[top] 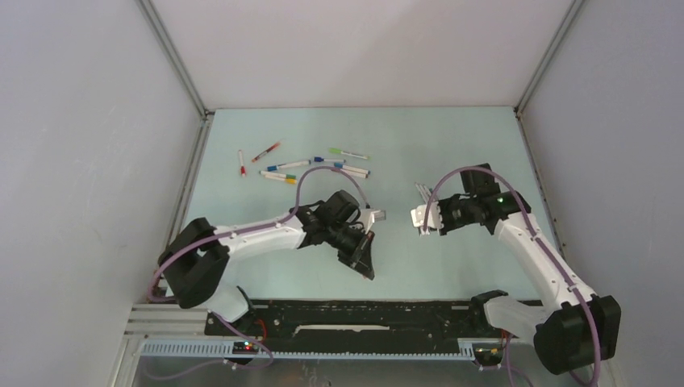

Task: Open the pen caps
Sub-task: Open the pen cap from the pen, then place the pen at the center of the board.

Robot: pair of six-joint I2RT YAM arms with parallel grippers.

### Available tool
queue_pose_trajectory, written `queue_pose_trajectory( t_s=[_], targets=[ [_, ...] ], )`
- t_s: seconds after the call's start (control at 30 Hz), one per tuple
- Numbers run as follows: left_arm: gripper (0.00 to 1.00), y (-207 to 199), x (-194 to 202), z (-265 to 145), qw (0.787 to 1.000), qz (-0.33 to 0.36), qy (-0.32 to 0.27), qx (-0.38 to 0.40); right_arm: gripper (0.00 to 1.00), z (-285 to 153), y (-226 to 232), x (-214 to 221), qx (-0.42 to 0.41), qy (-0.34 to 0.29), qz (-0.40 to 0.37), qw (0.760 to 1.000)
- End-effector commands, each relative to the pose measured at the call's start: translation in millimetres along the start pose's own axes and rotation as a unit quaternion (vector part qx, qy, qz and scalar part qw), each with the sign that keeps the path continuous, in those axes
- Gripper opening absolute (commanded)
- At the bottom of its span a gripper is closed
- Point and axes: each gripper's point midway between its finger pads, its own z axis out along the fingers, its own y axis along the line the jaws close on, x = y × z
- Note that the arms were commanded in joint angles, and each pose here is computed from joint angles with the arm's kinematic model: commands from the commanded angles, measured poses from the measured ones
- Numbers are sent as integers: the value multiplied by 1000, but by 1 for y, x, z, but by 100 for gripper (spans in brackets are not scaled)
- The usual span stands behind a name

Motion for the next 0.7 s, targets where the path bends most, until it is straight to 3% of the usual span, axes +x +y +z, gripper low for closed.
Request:
queue_pose_trajectory(
  t_s=[0.0, 0.13, 0.3, 0.4, 0.67],
  targets=[
    [0, -3, -21, -17, 996, 30, -80, -37, 0, -8, -21, -4, 64, -65, 183, 979],
    [0, 7, -53, -36, 978, 40, -180, -100, 0, -6, -34, 16, 95, -82, 374, 919],
    [0, 11, -84, -66, 945, 46, -286, -151, 0, -5, -58, 78, 185, -37, 585, 789],
    [0, 16, -91, -85, 926, 46, -327, -184, 0, -6, -58, 108, 212, -13, 648, 731],
    [0, 28, -85, -132, 874, 39, -426, -230, 4, 10, -54, 150, 224, 33, 697, 681]
  ],
)
